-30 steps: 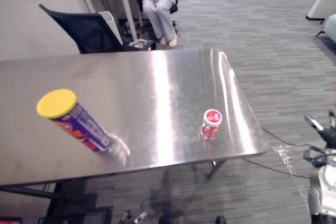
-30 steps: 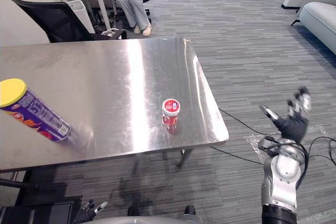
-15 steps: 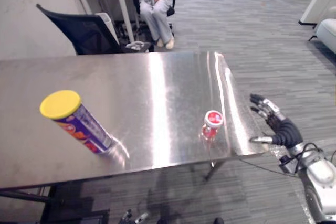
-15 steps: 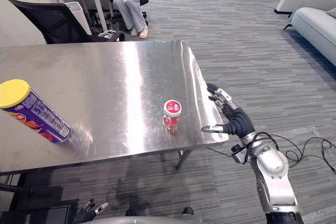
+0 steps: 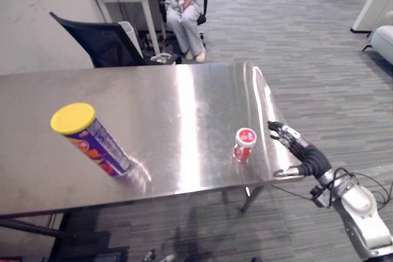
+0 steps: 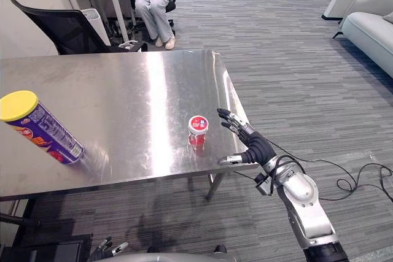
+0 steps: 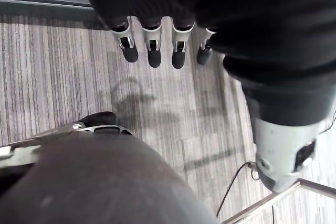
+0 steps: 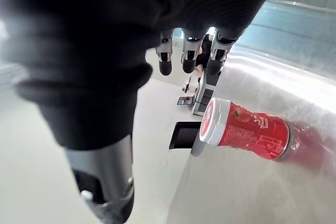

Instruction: Put the gum and the chips on the shelf.

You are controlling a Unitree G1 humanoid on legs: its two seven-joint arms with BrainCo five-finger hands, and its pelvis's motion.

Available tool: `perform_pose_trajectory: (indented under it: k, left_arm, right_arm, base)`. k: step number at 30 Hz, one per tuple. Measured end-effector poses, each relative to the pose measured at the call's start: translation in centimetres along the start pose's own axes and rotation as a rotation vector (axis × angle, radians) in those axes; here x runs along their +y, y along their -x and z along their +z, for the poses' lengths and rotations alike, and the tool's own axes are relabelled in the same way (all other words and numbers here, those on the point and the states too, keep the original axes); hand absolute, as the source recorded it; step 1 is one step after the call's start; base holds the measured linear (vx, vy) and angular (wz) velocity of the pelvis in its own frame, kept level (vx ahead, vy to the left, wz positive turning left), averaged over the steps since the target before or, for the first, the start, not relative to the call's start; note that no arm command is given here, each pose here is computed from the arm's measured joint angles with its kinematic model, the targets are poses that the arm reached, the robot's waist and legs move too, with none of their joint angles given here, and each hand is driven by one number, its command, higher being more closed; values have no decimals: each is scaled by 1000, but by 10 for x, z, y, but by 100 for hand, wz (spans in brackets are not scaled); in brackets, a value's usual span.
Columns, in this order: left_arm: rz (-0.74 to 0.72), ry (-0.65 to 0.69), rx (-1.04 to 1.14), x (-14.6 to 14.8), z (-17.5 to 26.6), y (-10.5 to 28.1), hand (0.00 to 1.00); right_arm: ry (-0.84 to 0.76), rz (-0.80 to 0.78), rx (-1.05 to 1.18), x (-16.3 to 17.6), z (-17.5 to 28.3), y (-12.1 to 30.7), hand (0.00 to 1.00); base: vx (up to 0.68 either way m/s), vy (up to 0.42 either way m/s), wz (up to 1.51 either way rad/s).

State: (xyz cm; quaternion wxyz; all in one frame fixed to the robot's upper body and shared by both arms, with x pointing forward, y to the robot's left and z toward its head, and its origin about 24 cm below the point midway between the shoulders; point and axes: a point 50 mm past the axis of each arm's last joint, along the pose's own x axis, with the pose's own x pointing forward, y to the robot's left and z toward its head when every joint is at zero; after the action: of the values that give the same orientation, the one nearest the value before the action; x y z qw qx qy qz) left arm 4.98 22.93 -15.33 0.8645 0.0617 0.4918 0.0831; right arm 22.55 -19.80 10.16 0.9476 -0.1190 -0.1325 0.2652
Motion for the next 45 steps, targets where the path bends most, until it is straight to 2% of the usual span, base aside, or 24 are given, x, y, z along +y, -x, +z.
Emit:
perform_pose_trajectory:
  k: [15,45]
  left_arm:
    - [-6,-13,3,-1,0,0,0]
    - [-22,-13,1,-7,2,-1,0]
  right_arm:
    - [31,-98,78,-15,-21,-11,0]
    - [-56,-80,104,-1,-44,-46,0]
  base:
    - [0,-9,4]
    - [4,-6,2]
